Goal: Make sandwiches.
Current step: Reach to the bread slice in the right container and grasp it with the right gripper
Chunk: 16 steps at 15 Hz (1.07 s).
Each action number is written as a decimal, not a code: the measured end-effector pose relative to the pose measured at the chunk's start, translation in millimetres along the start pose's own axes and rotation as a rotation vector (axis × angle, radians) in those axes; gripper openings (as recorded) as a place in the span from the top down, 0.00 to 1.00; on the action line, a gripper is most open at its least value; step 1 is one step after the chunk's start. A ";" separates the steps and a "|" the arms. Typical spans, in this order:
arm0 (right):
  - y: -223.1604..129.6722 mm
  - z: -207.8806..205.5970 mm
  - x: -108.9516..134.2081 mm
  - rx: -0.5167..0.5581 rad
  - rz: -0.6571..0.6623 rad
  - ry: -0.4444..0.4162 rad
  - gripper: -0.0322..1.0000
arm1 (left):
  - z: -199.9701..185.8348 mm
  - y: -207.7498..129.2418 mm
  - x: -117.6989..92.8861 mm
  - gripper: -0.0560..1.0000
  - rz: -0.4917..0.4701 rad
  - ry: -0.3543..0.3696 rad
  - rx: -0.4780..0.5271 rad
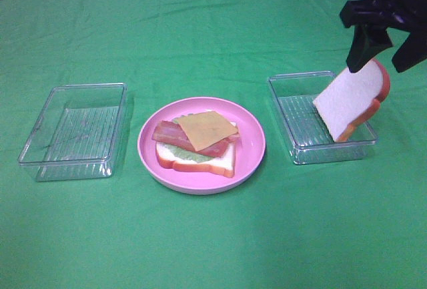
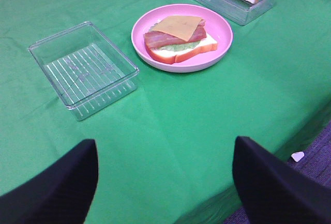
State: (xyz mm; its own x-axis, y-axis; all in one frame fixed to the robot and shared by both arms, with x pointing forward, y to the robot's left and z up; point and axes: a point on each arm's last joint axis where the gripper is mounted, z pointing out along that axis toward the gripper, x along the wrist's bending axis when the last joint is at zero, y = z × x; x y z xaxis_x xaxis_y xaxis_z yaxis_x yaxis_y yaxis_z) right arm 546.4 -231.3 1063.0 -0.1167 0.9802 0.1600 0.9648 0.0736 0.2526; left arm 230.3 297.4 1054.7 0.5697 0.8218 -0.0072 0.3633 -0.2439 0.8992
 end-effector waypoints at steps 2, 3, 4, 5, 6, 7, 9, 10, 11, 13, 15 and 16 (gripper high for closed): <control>19.5 2.4 -37.7 0.005 0.099 0.053 0.35 | 0.0 0.0 0.0 0.29 0.000 0.000 0.000; 26.8 3.3 -50.9 0.015 0.122 0.070 0.34 | 0.0 0.0 0.0 0.29 0.000 0.000 0.000; 29.7 6.6 -59.7 0.028 0.139 0.072 0.30 | 0.0 0.0 0.0 0.29 0.000 0.000 0.000; 37.5 13.9 -73.7 0.051 0.159 0.085 0.25 | 0.0 0.0 0.0 0.29 0.000 0.000 0.000; 44.2 21.2 -84.3 0.062 0.170 0.092 0.23 | 0.0 0.0 0.0 0.29 0.000 0.000 0.000; 52.3 29.5 -91.1 0.067 0.172 0.098 0.22 | 0.0 0.0 0.0 0.29 0.000 0.000 0.000; 69.3 46.1 -98.0 0.073 0.156 0.110 0.21 | 0.0 0.0 0.0 0.29 0.000 0.000 0.000; 78.9 54.1 -100.4 0.068 0.152 0.126 0.21 | 0.0 0.0 0.0 0.29 0.000 0.000 0.000; 90.1 64.7 -103.9 0.063 0.151 0.135 0.21 | 0.0 0.0 0.0 0.29 0.000 0.000 0.000; 100.0 79.6 -110.0 0.072 0.147 0.125 0.21 | 0.0 0.0 0.0 0.29 0.000 0.000 0.000; 102.1 92.7 -113.2 0.090 0.153 0.128 0.22 | 0.0 0.0 0.0 0.29 0.000 0.000 0.000; 101.6 98.6 -114.1 0.104 0.158 0.133 0.23 | 0.0 0.0 0.0 0.29 0.000 0.000 0.000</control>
State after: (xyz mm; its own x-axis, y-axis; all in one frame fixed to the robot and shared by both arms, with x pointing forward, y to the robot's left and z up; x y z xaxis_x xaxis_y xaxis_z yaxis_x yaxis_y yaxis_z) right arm 681.0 -317.5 976.4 0.0141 0.9488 0.3155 0.9919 -0.0532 0.1155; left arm 230.3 297.4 1054.7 0.5697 0.8218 -0.0072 0.3633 -0.2439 0.8992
